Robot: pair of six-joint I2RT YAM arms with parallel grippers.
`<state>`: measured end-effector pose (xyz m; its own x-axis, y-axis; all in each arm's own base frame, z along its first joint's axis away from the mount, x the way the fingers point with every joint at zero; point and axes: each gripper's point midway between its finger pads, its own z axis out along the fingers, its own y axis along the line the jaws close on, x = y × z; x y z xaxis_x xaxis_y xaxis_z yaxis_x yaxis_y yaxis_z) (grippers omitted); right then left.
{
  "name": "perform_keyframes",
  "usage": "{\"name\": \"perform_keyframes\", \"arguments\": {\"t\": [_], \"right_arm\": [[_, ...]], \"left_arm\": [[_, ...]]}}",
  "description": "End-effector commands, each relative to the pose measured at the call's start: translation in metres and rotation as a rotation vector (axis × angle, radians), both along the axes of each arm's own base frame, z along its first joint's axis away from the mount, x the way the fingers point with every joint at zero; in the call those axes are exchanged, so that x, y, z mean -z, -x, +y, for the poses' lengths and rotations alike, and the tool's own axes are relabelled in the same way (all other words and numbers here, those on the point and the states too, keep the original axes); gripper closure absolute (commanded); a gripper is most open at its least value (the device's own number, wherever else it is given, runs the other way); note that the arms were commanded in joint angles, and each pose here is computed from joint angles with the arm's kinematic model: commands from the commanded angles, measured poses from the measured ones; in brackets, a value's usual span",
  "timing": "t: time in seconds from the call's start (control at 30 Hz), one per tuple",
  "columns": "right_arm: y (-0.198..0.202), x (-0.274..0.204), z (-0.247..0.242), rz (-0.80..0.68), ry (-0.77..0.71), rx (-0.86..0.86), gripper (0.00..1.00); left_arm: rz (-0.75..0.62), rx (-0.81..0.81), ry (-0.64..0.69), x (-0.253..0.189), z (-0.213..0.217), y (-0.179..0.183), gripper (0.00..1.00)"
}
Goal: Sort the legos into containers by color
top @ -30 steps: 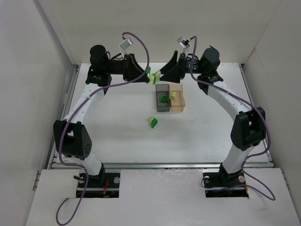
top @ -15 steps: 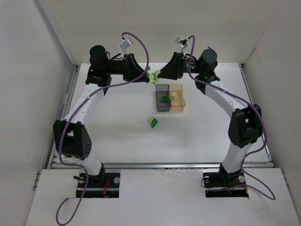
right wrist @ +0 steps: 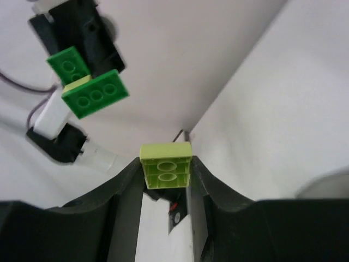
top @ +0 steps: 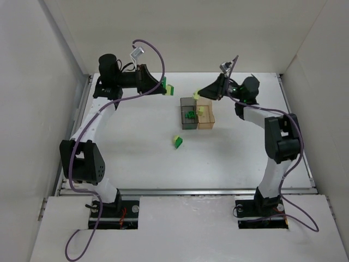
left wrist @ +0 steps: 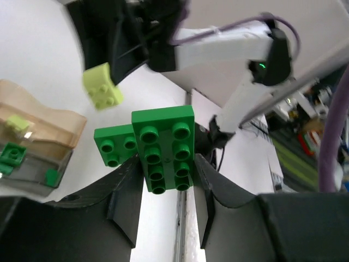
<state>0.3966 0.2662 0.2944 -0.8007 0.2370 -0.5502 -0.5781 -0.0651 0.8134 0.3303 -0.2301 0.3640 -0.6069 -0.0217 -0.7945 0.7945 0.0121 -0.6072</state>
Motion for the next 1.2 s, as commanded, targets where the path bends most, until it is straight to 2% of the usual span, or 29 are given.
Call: {"name": "perform_keyframes", "arguments": {"t": [0.0,0.03,0.07,0.1,0.17,0.2,0.23,0.27,0.3,0.33,0.43,0.53,0.63,0.7,0.73,0.8,0.83,0.93,1.1,1.17], "right_arm": [[-0.018,-0.020,-0.037,-0.200,0.136,0.233,1.00],[-0.037,-0.017,-0.045,-0.207,0.221,0.357,1.00],[-0.047,-0.027,-0.052,-0.257,0.304,0.424,1.00],[-0.045,-0.006,-0.055,-0.252,0.432,0.433,1.00],[-0.060,-0.009,-0.065,-0.254,0.521,0.533,1.00],[-0.063,0.016,-0.076,-0.192,0.627,0.554,1.00],[-0.068,0.028,-0.083,-0.161,0.711,0.593,1.00],[-0.081,0.044,-0.098,-0.129,0.850,0.709,1.00],[-0.087,0.044,-0.103,-0.127,0.916,0.740,1.00],[-0.083,0.077,-0.108,-0.070,1.028,0.701,1.00],[-0.079,0.116,-0.109,0.015,1.156,0.659,1.00],[-0.073,0.135,-0.103,0.025,1.235,0.642,1.00],[-0.068,0.146,-0.088,0.023,1.239,0.583,0.99],[-0.066,0.161,-0.087,0.050,1.254,0.553,0.93],[-0.065,0.162,-0.087,0.056,1.259,0.547,0.76],[-0.063,0.161,-0.085,0.057,1.249,0.536,0.56],[-0.062,0.155,-0.077,0.043,1.209,0.515,0.33],[-0.062,0.120,-0.065,-0.063,1.120,0.496,0.01],[-0.039,0.060,-0.037,-0.269,0.896,0.369,0.00],[-0.025,0.017,-0.027,-0.441,0.782,0.342,0.00]], "left_arm": [[-0.113,-0.162,-0.101,0.005,0.011,-0.031,1.00],[0.008,-0.184,-0.247,0.036,0.013,-0.022,1.00],[-0.249,-0.192,-0.335,0.027,0.011,-0.035,1.00],[-0.216,-0.230,-0.413,0.047,0.012,-0.045,1.00],[-0.172,-0.247,-0.411,0.055,0.011,-0.048,1.00],[-0.129,-0.267,-0.424,0.064,0.013,-0.048,1.00],[-0.128,-0.310,-0.480,0.074,0.013,-0.053,1.00],[-0.170,-0.322,-0.492,0.073,0.013,-0.055,1.00],[-0.168,-0.329,-0.508,0.080,0.012,-0.054,1.00],[-0.201,-0.344,-0.519,0.076,0.013,-0.052,1.00],[-0.221,-0.324,-0.507,0.074,0.008,-0.047,1.00],[-0.219,-0.298,-0.485,0.069,0.004,-0.042,1.00],[-0.219,-0.289,-0.478,0.069,0.003,-0.041,1.00],[-0.219,-0.289,-0.478,0.069,0.003,-0.041,1.00],[-0.211,-0.287,-0.482,0.070,0.004,-0.039,1.00],[-0.210,-0.280,-0.476,0.069,0.003,-0.038,1.00],[-0.210,-0.280,-0.476,0.069,0.003,-0.038,1.00],[-0.216,-0.255,-0.450,0.061,0.000,-0.034,1.00],[-0.274,-0.128,-0.356,0.044,-0.011,-0.014,1.00],[-0.316,-0.027,-0.272,0.031,-0.018,0.003,1.00]]}}
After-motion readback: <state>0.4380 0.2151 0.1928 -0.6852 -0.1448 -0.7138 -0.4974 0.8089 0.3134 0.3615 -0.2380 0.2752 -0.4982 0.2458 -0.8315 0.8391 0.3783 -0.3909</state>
